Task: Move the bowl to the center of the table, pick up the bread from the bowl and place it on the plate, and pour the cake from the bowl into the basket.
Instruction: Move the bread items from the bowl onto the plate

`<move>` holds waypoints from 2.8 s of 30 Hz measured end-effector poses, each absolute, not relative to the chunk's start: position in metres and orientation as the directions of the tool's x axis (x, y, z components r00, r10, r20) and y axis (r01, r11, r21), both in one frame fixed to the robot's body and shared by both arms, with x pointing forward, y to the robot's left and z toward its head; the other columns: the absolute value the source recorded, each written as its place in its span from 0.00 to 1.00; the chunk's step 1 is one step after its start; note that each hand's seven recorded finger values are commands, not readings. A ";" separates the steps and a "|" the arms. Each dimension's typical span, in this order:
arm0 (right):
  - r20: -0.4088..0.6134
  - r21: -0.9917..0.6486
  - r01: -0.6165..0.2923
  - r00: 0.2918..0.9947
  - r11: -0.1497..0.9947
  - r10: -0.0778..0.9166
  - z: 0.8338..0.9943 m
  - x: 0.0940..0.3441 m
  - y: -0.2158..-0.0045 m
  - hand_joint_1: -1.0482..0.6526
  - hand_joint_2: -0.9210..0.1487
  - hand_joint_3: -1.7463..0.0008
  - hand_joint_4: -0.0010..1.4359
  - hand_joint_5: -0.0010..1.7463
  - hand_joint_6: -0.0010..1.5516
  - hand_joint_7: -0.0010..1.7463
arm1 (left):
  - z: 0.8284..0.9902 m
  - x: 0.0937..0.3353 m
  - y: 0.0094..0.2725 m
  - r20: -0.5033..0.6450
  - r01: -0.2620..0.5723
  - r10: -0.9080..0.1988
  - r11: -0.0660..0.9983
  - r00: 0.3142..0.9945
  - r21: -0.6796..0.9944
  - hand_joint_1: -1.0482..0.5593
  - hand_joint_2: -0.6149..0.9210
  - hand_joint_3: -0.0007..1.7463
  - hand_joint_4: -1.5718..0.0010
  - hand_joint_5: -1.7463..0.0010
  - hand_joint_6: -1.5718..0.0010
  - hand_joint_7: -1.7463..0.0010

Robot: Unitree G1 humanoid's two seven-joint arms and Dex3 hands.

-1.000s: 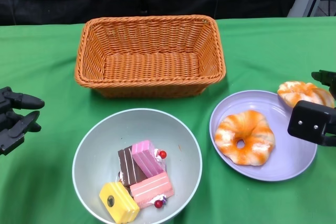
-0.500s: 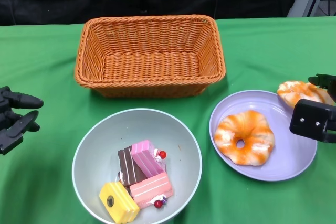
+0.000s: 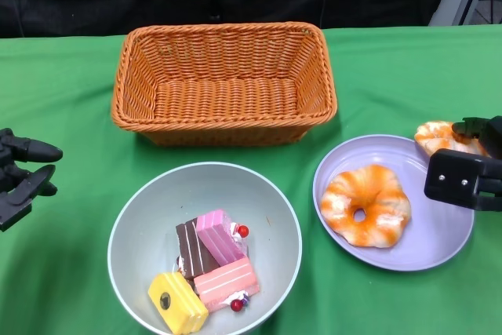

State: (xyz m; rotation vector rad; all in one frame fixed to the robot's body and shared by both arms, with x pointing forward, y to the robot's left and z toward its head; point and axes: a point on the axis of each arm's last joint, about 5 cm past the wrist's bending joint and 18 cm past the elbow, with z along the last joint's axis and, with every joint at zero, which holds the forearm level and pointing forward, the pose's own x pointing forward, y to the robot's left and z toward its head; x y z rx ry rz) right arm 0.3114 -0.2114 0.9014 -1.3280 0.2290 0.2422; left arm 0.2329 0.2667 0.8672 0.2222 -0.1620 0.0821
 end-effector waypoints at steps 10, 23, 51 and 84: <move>-0.241 -0.941 -0.239 0.970 0.241 0.020 0.894 0.310 -0.206 0.42 0.01 0.99 0.69 0.04 0.50 0.03 | 0.867 0.233 0.267 0.171 -0.100 0.063 0.972 0.983 0.214 0.60 1.00 0.17 0.48 0.35 0.44 0.55; -0.093 -0.971 -0.098 0.995 0.217 0.035 0.885 0.305 -0.203 0.47 0.03 1.00 0.77 0.10 0.68 0.04 | 0.867 0.232 0.268 0.172 -0.100 0.063 0.971 0.983 0.217 0.60 1.00 0.17 0.48 0.36 0.44 0.56; 0.099 -0.963 0.089 0.995 0.254 0.027 0.875 0.298 -0.203 0.46 0.03 1.00 0.57 0.48 0.73 0.00 | 0.864 0.230 0.267 0.156 -0.087 0.050 0.967 0.987 0.238 0.60 1.00 0.17 0.48 0.37 0.44 0.57; 0.208 -0.909 0.078 0.936 0.410 0.284 0.879 0.278 -0.169 0.51 0.04 1.00 0.61 0.49 0.75 0.00 | 0.864 0.231 0.267 0.158 -0.085 0.047 0.966 0.986 0.244 0.61 1.00 0.18 0.47 0.36 0.42 0.58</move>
